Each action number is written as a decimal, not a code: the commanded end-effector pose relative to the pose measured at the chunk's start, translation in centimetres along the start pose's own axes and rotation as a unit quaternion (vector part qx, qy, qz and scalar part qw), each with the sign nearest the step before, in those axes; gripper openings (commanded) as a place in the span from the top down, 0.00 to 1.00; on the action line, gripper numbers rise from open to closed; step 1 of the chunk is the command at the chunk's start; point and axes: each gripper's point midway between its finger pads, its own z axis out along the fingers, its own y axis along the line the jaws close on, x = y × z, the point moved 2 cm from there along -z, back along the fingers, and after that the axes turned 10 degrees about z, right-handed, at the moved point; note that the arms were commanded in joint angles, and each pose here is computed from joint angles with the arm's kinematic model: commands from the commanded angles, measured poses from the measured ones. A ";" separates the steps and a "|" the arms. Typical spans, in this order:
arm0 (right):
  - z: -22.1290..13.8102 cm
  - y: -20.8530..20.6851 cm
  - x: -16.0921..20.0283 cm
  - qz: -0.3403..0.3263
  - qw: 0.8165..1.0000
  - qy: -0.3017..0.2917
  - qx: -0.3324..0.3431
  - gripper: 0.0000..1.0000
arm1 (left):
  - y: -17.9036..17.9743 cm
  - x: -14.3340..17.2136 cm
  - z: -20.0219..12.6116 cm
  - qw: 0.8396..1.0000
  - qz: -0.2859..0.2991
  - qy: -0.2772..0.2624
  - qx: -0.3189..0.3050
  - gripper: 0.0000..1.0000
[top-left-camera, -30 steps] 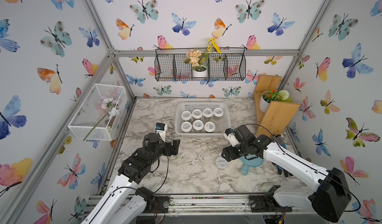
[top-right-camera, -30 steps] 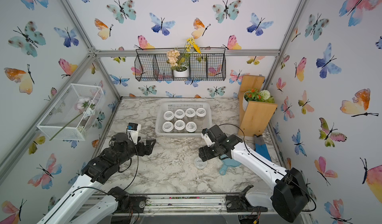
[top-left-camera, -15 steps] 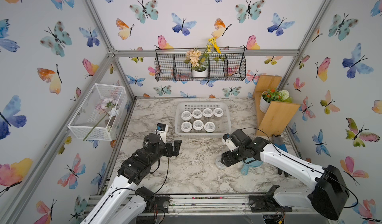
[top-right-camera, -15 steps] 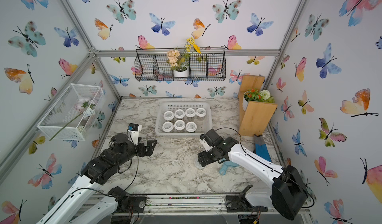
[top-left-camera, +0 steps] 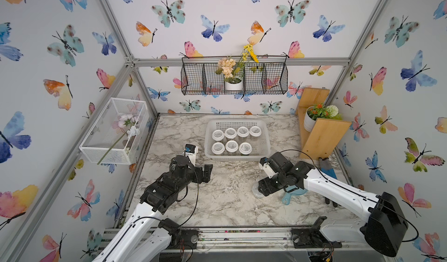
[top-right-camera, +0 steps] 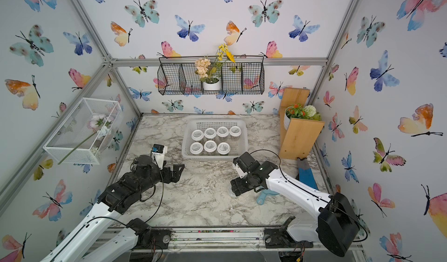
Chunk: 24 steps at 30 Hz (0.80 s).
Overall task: Put the yogurt in the basket
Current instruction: Pick up the yogurt from the center of the board.
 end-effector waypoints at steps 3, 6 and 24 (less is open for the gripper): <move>0.1 -0.1 0.2 -0.002 1.000 0.004 0.017 0.16 | -0.6 0.1 0.1 1.000 0.006 -0.001 0.017 0.01; 0.3 0.1 0.3 -0.006 1.000 0.006 0.020 0.16 | -0.6 0.1 0.2 1.000 0.007 0.000 0.017 0.00; 1.2 0.9 0.9 -0.028 0.999 0.018 0.039 0.13 | -0.6 0.1 0.1 1.000 0.006 0.000 0.017 0.00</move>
